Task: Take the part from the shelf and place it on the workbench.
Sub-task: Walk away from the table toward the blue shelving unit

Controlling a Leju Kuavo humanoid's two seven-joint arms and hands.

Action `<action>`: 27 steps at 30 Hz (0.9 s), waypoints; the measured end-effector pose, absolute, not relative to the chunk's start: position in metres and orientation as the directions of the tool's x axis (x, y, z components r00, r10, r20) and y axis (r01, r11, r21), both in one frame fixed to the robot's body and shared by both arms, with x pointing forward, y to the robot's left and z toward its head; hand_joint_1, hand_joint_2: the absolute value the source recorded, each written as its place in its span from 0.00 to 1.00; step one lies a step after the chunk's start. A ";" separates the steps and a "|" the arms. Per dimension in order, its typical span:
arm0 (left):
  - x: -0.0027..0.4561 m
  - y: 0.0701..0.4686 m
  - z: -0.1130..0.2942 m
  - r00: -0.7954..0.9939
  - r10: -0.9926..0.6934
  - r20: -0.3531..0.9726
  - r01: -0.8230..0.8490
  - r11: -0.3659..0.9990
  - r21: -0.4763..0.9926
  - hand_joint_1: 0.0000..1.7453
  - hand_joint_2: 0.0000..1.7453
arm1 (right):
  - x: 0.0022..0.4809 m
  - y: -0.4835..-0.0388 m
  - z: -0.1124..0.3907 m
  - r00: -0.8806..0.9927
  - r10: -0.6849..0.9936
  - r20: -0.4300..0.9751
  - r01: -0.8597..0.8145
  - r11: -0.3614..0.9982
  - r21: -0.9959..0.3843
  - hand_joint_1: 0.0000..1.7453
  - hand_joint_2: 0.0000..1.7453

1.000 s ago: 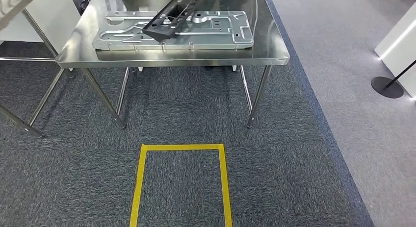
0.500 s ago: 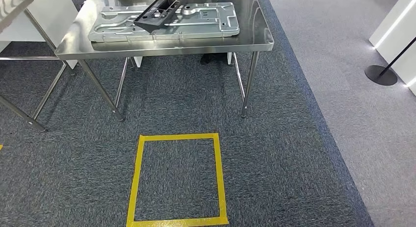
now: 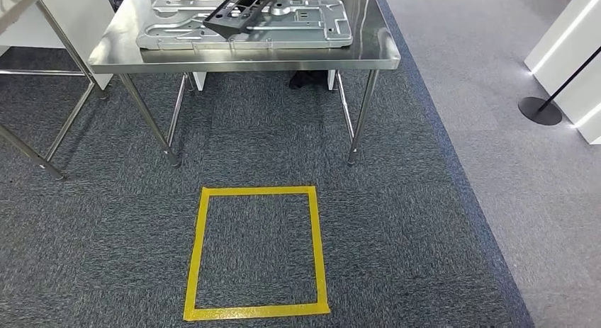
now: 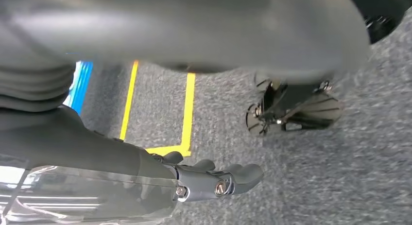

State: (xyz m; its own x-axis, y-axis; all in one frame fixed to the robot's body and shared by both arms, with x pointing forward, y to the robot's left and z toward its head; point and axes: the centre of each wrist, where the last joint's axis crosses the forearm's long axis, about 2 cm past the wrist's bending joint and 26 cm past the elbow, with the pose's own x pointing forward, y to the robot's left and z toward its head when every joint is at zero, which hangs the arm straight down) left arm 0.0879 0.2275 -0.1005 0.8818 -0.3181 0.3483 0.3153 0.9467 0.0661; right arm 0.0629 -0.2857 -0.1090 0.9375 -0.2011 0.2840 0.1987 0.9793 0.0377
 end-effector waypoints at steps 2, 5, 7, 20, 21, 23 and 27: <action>0.088 0.227 -0.100 0.885 -0.320 0.339 0.315 0.946 0.070 0.00 1.00 | 0.062 -0.286 -0.109 0.941 -0.184 0.282 0.184 0.982 0.027 0.00 0.50; 0.088 0.228 -0.101 0.889 -0.309 0.337 0.303 0.950 0.071 0.00 1.00 | 0.066 -0.285 -0.108 0.945 -0.147 0.291 0.149 0.989 0.018 0.00 0.75; 0.086 0.228 -0.101 0.891 -0.299 0.340 0.293 0.953 0.072 0.00 1.00 | 0.068 -0.283 -0.108 0.948 -0.117 0.297 0.118 0.993 0.015 0.00 1.00; 0.063 0.231 -0.105 0.911 -0.276 0.307 0.283 0.959 0.022 0.00 1.00 | 0.077 -0.261 -0.106 0.926 -0.022 0.377 -0.007 0.997 0.076 0.00 1.00; 0.061 0.232 -0.106 0.915 -0.267 0.301 0.275 0.961 0.017 0.00 1.00 | 0.078 -0.261 -0.106 0.923 -0.023 0.385 -0.008 0.997 0.080 0.00 1.00; 0.056 0.235 -0.107 0.925 -0.245 0.292 0.253 0.968 0.011 0.00 1.00 | 0.077 -0.261 -0.106 0.920 -0.026 0.390 -0.007 0.997 0.082 0.00 1.00; 0.057 0.242 -0.107 0.934 -0.207 0.292 0.211 0.977 0.017 0.00 1.00 | 0.066 -0.263 -0.107 0.930 -0.027 0.368 0.000 0.997 0.075 0.00 1.00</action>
